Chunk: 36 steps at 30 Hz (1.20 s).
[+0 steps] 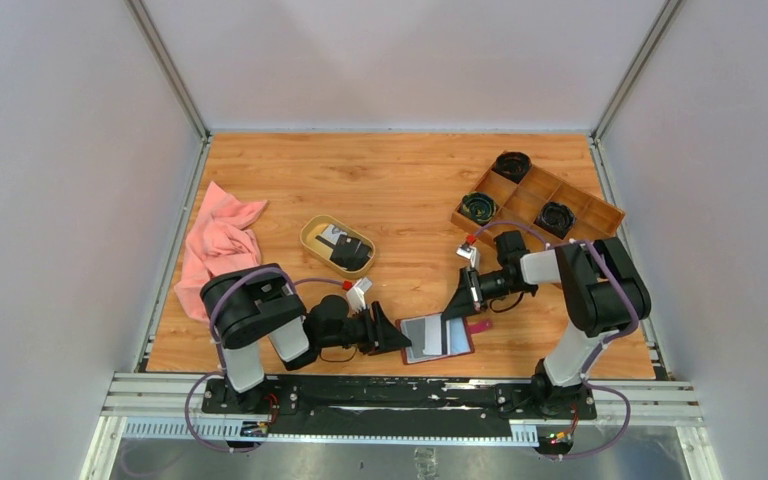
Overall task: Put the credit cards into the card holder
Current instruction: Insert the credit card into the card holder.
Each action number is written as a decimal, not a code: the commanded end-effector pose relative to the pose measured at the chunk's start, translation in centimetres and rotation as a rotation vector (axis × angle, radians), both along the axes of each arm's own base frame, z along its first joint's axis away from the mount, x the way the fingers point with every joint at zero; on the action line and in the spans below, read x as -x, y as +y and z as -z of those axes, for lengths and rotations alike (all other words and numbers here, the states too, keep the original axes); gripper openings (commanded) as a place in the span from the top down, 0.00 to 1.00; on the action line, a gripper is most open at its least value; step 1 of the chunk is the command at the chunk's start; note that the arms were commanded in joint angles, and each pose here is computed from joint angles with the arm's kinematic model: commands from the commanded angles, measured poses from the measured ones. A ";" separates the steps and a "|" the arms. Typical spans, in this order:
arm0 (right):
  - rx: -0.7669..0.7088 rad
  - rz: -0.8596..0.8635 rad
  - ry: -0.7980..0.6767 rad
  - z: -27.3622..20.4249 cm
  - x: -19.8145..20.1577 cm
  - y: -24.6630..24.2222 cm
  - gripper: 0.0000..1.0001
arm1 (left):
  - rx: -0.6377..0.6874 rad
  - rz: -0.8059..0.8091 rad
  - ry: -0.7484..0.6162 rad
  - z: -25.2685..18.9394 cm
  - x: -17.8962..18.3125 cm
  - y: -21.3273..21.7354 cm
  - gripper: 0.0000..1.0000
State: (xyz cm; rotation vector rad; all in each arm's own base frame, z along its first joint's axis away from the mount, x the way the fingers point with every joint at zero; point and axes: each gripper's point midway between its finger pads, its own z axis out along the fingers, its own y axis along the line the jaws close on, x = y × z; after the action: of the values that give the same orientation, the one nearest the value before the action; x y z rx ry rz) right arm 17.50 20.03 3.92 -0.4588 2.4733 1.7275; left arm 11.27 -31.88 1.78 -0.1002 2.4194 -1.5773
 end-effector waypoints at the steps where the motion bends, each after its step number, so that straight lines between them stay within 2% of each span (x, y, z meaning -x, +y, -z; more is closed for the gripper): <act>1: -0.025 -0.084 0.011 -0.2 1.1 1.1 1.00 | -0.326 -0.001 0.149 8.2 3.3 5.6 0.52; 5: -0.015 -0.086 0.025 -0.1 1.2 1.2 1.00 | -0.322 -0.011 0.151 8.2 3.3 5.7 0.53; 9: 0.101 -0.052 0.037 1.0 1.0 0.5 1.00 | -0.326 -0.014 0.153 8.3 3.3 5.8 0.54; 14: 0.156 -0.022 0.055 1.3 1.2 0.0 1.00 | -0.331 -0.016 0.155 8.4 3.3 5.9 0.55; 36: 0.100 -0.119 0.100 0.8 1.4 3.0 1.00 | -0.321 -0.007 0.157 8.5 3.1 5.3 0.60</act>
State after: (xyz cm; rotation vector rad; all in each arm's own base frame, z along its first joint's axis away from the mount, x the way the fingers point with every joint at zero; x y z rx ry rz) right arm 16.67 22.07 3.30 -0.5165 2.6350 1.7072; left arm 11.22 -31.76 1.41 -0.1253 2.4035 -1.6016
